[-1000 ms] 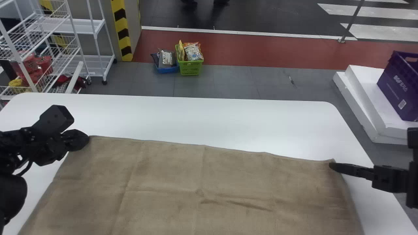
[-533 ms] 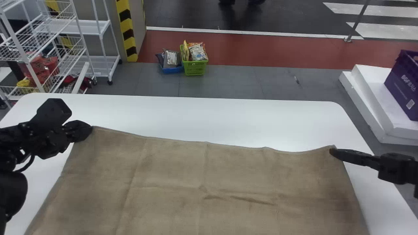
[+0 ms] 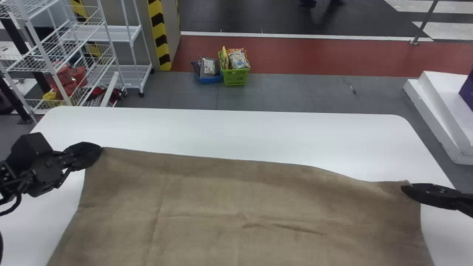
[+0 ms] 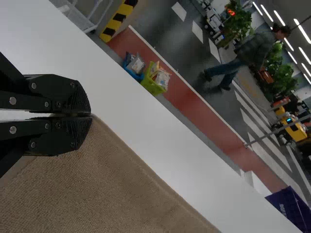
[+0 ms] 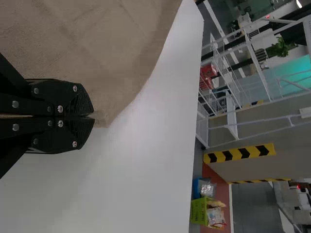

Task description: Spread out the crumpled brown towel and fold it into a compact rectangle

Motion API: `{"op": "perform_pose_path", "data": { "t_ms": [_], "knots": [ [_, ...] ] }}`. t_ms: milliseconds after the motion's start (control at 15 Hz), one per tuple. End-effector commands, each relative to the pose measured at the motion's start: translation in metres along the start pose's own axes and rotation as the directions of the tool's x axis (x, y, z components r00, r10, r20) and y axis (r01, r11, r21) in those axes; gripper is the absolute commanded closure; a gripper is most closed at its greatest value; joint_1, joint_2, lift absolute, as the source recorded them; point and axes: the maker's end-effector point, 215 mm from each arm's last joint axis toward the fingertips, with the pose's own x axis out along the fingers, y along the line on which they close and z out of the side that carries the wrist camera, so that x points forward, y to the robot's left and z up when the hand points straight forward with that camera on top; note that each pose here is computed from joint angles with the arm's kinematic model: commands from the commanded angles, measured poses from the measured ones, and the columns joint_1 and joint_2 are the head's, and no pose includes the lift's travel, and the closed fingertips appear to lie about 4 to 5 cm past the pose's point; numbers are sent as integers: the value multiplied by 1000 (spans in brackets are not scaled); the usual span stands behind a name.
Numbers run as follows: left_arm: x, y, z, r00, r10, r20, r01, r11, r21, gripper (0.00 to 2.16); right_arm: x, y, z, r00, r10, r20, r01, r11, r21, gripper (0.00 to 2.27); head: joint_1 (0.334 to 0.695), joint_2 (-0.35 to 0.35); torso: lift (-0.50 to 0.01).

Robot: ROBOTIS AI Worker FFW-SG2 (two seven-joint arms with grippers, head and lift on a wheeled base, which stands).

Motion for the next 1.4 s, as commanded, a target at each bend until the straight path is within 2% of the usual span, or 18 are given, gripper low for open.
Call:
{"op": "perform_pose_path", "data": {
  "t_ms": [0, 333, 400, 467, 533, 667, 867, 1067, 1200, 1333],
  "knots": [
    [-22, 8, -4, 999, 27, 35, -28, 999, 23, 1075, -7, 4, 0, 1000, -3, -2, 3, 998, -65, 1332, 695, -10, -127],
    [-64, 7, 2, 990, 35, 133, -49, 993, 109, 1079, -15, 22, -3, 1000, 2, -22, -7, 979, -206, 1332, 695, 14, -127],
    [-72, 4, 2, 989, 32, 143, -53, 988, 145, 1075, -13, 28, -8, 999, 10, -38, -19, 972, -233, 1328, 695, 18, -127],
    [-77, -5, 7, 986, 6, 169, -38, 982, 186, 1075, -10, 34, -13, 998, 19, -54, -33, 967, -254, 1328, 695, 23, -127],
    [-82, -8, 2, 987, -3, 164, -29, 980, 195, 1075, -7, 40, -17, 997, 29, -68, -46, 962, -269, 1328, 695, 30, -127],
    [-90, -27, 7, 982, -52, 181, -2, 959, 284, 1075, 0, 54, -31, 993, 49, -109, -81, 946, -314, 1328, 695, 46, -127],
    [-99, -43, 3, 981, -96, 168, 33, 940, 340, 1075, 2, 65, -39, 989, 56, -140, -103, 926, -363, 1328, 695, 58, -127],
    [-111, -59, 3, 976, -143, 163, 62, 904, 423, 1075, -12, 59, -28, 992, 27, -120, -71, 923, -378, 1332, 695, 58, -127],
    [-117, -59, 0, 977, -143, 157, 61, 896, 441, 1075, -24, 51, -18, 995, 3, -97, -40, 924, -381, 1332, 695, 47, -127],
    [-125, -59, -3, 978, -150, 145, 66, 882, 468, 1075, -34, 48, -15, 995, -15, -94, -22, 923, -384, 1328, 695, 35, -127]
  ]
}}
